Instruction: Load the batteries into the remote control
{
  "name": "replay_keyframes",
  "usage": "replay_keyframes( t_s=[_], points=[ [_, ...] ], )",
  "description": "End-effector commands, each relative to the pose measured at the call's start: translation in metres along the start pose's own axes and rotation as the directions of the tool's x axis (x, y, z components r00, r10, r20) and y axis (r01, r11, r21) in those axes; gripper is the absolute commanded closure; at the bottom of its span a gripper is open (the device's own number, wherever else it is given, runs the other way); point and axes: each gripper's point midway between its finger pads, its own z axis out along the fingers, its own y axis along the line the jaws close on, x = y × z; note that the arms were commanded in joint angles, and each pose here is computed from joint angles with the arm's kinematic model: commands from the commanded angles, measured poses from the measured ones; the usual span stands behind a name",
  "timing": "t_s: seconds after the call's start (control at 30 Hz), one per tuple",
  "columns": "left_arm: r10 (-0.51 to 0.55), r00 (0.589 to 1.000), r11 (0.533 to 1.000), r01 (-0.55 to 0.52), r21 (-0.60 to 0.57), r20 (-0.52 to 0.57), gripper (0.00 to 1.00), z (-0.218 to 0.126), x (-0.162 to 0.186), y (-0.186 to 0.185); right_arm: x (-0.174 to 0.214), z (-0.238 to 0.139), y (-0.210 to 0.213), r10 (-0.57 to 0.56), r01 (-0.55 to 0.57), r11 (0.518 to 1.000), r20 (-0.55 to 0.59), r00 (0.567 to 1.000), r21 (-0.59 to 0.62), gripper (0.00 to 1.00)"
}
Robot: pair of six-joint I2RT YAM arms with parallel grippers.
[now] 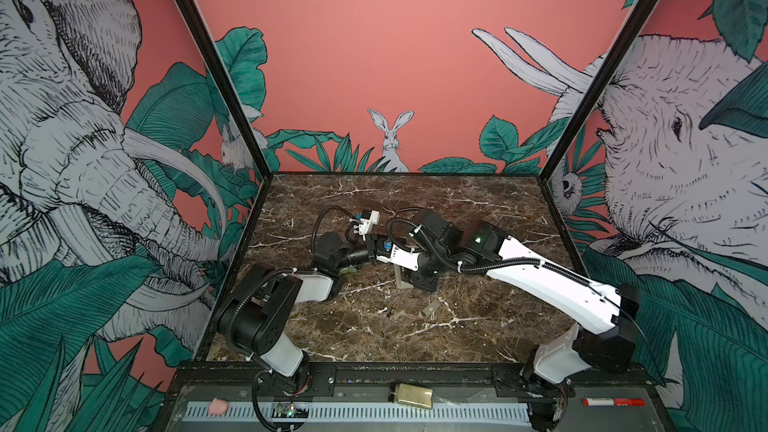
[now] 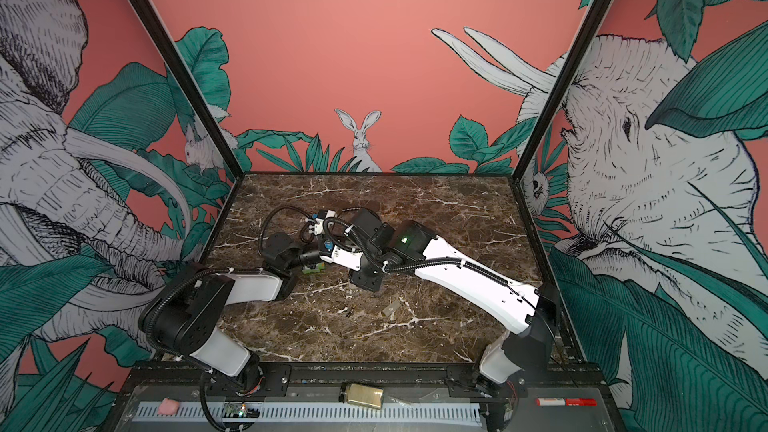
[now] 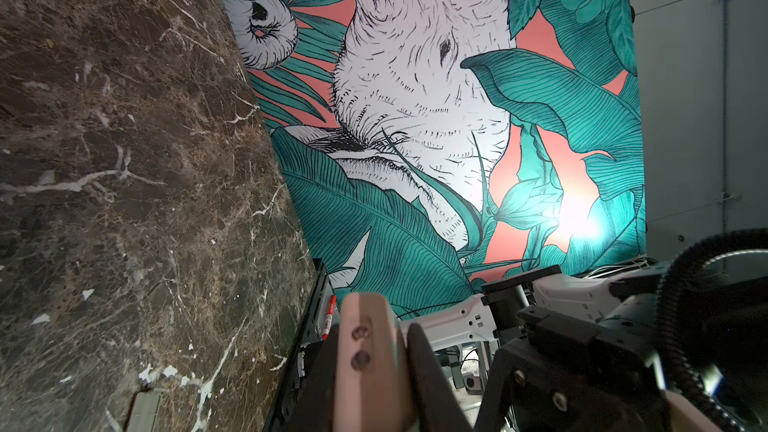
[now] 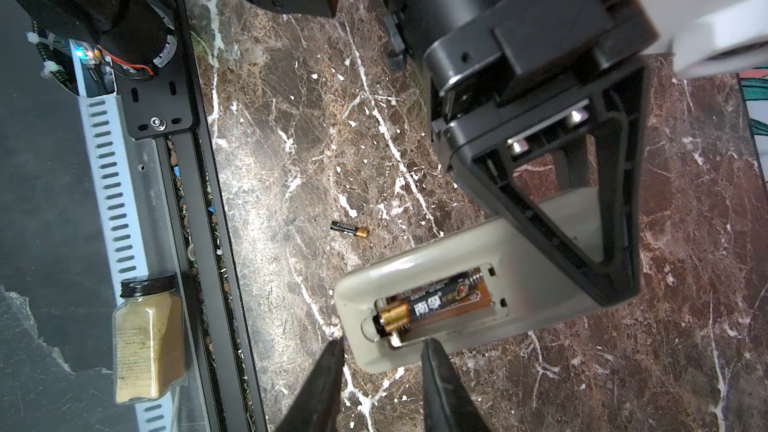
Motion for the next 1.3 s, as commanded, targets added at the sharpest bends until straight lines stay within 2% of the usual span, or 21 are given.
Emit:
replay_keyframes(
  t_s=[0.0,0.87,0.93,1.27],
  points=[
    [0.027,0.999,0.999,-0.026,0.036,-0.019,1.0,0.0,0.005,-0.011,-0.003,0.008,0.0,-0.023,0.023,1.0,-0.002,1.0,-0.002,0.68],
    [0.014,1.0,0.999,-0.013,0.035,-0.02,1.0,-0.001,0.006,-0.01,0.015,0.021,0.001,-0.05,0.05,0.999,-0.075,0.996,-0.002,0.73],
    [0.01,1.0,0.999,-0.009,0.033,-0.021,1.0,0.0,0.006,-0.009,0.017,0.031,0.0,-0.048,0.047,0.999,-0.099,0.994,-0.012,0.73],
    [0.004,1.0,0.999,-0.003,0.033,-0.026,1.0,0.0,0.007,-0.01,0.015,0.037,-0.002,-0.052,0.051,0.999,-0.1,0.994,-0.011,0.76]
  ],
)
